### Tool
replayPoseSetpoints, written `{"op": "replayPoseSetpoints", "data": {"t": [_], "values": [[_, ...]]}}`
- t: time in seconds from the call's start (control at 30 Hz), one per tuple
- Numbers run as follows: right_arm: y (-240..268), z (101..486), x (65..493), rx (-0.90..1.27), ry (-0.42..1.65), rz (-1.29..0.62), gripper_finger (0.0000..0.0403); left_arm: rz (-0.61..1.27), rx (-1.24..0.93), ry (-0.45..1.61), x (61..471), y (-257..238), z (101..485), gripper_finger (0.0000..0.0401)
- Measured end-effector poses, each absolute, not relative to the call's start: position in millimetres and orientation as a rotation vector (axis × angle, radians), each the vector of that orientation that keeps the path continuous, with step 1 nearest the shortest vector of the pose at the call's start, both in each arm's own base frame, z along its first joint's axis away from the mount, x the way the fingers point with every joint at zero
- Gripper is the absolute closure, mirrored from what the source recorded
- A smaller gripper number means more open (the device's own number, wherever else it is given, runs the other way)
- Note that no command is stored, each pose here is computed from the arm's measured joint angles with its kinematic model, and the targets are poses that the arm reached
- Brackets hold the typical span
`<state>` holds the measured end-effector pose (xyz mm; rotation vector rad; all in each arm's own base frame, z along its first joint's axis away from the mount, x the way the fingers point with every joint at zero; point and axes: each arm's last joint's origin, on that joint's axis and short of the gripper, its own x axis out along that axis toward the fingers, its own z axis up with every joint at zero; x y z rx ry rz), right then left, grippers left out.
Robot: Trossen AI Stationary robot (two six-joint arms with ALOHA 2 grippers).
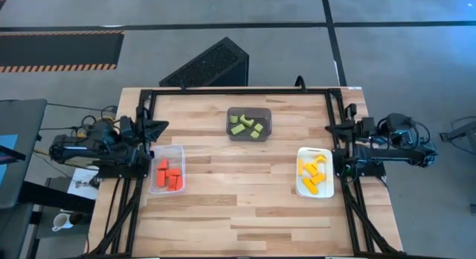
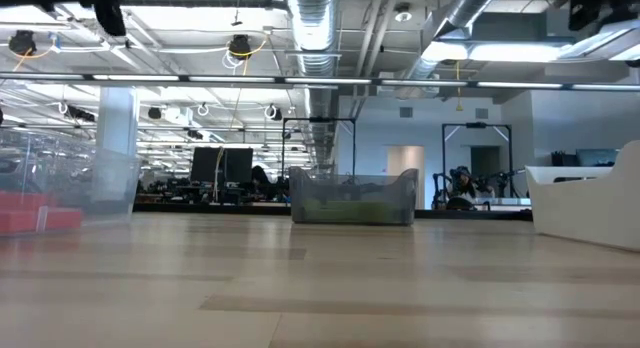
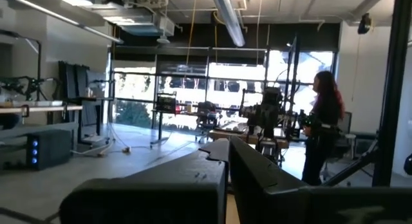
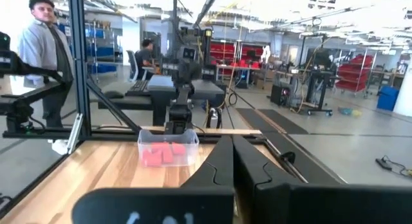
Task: Sort & place blocks by color
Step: Return to Home Position
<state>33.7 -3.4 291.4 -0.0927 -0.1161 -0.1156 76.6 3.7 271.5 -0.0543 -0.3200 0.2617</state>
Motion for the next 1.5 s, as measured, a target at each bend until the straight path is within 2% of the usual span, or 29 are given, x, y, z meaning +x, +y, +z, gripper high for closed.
{"op": "replayPoseSetpoints", "data": {"t": [0.17,0.43,0.7,0.87,1.2,1.5], "values": [[-4,273,48,-0.086,-0.091,-0.107,0.0393,0.266,-0.072,-0.316,77,4,246,0.0401],[-4,245,72,-0.075,-0.220,-0.095,0.0394,0.245,-0.069,-0.299,85,3,217,0.0401],[-5,197,91,-0.032,-0.140,-0.093,0.0393,0.182,-0.094,-0.277,93,0,192,0.0401],[-5,173,97,0.026,-0.080,-0.089,0.0394,0.177,-0.106,-0.252,94,0,190,0.0401],[-6,170,97,0.054,-0.046,-0.116,0.0386,0.060,-0.029,-0.294,93,-3,194,0.0401],[-6,168,98,0.055,-0.029,-0.117,0.0372,0.040,0.020,-0.280,93,-4,192,0.0401]]}}
